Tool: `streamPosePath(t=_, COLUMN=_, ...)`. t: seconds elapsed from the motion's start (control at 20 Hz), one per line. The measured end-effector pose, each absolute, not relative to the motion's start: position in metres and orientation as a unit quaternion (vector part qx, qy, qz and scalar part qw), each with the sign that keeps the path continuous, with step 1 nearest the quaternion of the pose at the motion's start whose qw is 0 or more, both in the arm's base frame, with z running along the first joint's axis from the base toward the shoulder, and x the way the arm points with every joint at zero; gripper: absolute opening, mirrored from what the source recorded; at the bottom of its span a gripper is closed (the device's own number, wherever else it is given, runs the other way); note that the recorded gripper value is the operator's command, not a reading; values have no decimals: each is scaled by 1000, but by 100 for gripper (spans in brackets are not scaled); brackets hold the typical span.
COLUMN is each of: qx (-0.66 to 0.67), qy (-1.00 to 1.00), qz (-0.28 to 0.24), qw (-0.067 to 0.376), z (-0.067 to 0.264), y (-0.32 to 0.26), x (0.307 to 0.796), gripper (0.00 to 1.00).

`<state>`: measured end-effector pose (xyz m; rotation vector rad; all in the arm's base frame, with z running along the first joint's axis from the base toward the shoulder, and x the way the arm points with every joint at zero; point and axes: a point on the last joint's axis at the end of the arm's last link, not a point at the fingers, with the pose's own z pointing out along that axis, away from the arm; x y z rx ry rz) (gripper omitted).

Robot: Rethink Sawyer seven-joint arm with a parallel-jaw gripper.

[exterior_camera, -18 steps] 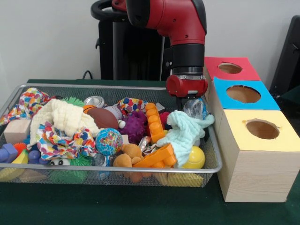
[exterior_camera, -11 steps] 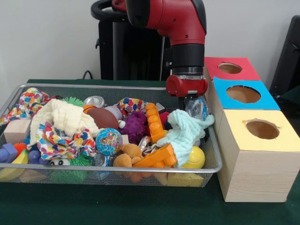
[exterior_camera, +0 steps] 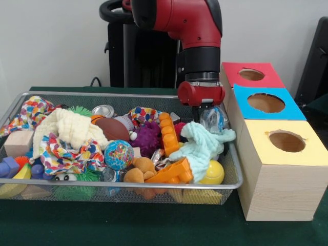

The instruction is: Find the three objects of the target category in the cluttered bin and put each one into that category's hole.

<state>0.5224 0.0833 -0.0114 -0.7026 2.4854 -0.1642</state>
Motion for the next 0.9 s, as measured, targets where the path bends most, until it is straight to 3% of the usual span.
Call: streamPosePath(t=0.9, qx=-221, qy=913, qz=-55, qw=338, z=30, y=64, x=555, gripper=0)
